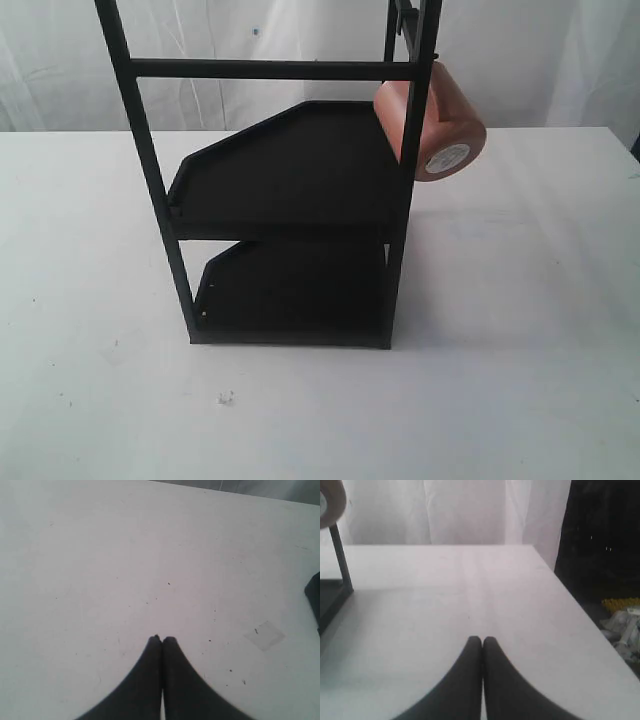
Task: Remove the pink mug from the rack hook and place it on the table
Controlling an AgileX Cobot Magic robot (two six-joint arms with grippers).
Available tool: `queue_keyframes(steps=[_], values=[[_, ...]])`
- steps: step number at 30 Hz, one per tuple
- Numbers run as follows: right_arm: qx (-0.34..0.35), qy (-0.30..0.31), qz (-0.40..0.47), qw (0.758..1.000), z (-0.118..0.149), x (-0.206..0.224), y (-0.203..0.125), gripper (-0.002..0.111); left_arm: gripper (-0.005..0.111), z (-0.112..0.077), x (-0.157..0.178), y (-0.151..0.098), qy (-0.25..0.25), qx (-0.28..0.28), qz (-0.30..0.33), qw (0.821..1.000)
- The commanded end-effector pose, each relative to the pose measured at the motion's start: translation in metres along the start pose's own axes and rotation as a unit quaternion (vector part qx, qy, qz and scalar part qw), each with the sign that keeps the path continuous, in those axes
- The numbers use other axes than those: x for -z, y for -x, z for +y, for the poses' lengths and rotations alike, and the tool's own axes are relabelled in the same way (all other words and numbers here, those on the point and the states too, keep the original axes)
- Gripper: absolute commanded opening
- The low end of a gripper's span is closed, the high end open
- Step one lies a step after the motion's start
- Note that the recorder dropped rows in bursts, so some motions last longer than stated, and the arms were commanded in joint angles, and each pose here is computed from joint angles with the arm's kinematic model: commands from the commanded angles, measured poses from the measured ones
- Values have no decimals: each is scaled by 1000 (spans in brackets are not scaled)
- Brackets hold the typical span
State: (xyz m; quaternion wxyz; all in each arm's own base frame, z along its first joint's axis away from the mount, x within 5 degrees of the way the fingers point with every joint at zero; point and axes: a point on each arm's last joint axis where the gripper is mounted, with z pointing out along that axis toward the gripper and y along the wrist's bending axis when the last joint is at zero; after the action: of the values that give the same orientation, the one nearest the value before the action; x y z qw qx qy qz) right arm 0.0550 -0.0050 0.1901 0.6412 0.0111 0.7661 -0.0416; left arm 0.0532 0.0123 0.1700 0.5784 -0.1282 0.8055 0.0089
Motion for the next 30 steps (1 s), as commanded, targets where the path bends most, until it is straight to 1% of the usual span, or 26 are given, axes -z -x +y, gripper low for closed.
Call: queue_keyframes(steps=[1,4,6,10,12,13,14,15,16,17,18,19,20,21,22,23,24,25,26,27,28,30], values=[[14,2,-63,998,0,1,11,0,0,0,0,-1,-3,-2,0,1000],[14,3,-85,996,1,1,15,0,0,0,0,-1,-3,-2,0,1000],[7,4,-121,993,1,3,21,0,0,0,0,-1,-3,-2,0,1000],[-51,18,-216,975,1,9,38,0,0,0,0,-1,-3,-2,0,1000],[-107,34,-243,963,1,11,43,0,0,0,0,-1,-3,-2,0,1000],[-162,49,-260,951,1,13,46,0,0,0,0,-1,-3,-2,0,1000],[-233,74,-290,925,0,16,51,0,0,0,0,-1,-3,-2,0,1000],[-300,103,-320,893,-1,20,57,0,0,0,0,-1,-3,-2,0,1000],[-348,136,-358,856,-2,27,64,0,0,0,0,-1,-3,-2,0,1000],[-362,160,-396,829,-2,33,70,0,0,0,0,-1,-3,-2,0,1000],[-349,173,-433,813,-2,40,77,0,0,0,0,-1,-3,-2,0,1000],[-321,180,-460,808,-1,48,87,0,0,0,0,-1,-3,-2,0,1000],[-279,175,-476,816,1,54,97,0,0,0,0,-1,-3,-2,0,1000],[-158,137,-475,855,5,61,113,0,0,0,0,-1,-3,-2,0,1000],[-75,101,-458,880,7,62,120,0,0,0,0,-1,-3,-2,0,1000],[-9,68,-442,894,7,63,125,0,0,0,0,-1,-3,-2,0,1000],[61,30,-407,911,6,59,126,0,0,0,0,-1,-3,-2,0,1000],[111,1,-367,924,4,52,126,0,0,0,0,-1,-3,-2,0,1000],[168,-28,-298,939,0,37,121,0,0,0,0,-1,-3,-2,0,1000],[178,-25,-252,951,0,25,116,0,0,0,0,-1,-3,-2,0,1000],[176,-17,-252,951,1,21,116,0,0,0,0,-1,-3,-2,0,1000],[130,2,-233,964,2,8,118,0,0,0,0,-1,-3,-2,0,1000]])
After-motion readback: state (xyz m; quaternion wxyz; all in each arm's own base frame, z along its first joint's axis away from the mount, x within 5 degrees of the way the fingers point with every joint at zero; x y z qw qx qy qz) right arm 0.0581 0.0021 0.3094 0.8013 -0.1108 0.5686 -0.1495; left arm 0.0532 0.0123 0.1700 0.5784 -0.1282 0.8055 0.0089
